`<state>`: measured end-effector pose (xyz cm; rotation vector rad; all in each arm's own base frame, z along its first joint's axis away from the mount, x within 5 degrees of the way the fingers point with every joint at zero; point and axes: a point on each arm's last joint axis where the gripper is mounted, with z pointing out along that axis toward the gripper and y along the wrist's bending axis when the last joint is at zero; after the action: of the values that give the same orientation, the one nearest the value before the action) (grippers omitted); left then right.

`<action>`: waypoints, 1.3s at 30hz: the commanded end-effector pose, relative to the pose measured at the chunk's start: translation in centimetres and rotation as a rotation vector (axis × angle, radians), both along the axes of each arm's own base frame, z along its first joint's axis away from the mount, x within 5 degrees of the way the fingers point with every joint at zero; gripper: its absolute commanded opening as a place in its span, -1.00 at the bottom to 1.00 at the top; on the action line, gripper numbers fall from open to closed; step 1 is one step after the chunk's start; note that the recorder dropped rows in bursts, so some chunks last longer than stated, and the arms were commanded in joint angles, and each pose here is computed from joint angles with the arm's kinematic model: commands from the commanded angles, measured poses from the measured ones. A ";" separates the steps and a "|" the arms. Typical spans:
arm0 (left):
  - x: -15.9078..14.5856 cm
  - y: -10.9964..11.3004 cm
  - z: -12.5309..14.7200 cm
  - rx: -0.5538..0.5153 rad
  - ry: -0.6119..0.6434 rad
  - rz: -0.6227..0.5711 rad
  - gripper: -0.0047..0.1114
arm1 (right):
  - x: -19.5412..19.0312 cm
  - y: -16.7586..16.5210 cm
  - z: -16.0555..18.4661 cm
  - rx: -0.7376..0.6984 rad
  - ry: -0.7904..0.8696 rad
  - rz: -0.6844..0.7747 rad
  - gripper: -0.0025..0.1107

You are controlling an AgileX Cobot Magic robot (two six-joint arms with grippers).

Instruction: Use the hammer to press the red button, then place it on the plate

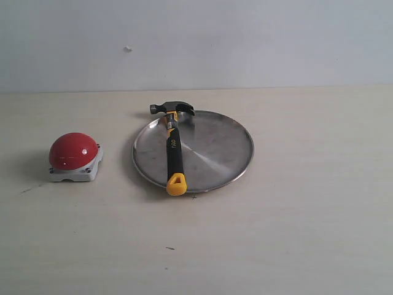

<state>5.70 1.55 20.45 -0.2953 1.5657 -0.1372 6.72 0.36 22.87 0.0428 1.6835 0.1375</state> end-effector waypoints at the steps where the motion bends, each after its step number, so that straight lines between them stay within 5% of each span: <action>1: 0.0 0.0 -0.1 -0.005 -0.003 -0.002 -0.92 | -0.6 -0.2 0.2 -0.043 -0.039 -0.009 -0.96; 14: 0.0 0.0 -0.1 -0.005 -0.004 -0.004 -0.92 | -1.2 -0.1 -4.1 0.002 0.080 0.003 -0.96; 39: -0.1 0.2 -0.7 0.018 0.062 0.020 -0.92 | -1.3 0.0 -4.1 0.021 0.084 0.005 -0.96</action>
<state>5.69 1.61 20.35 -0.2798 1.5784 -0.1079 5.49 0.37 18.88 0.0613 1.7707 0.1675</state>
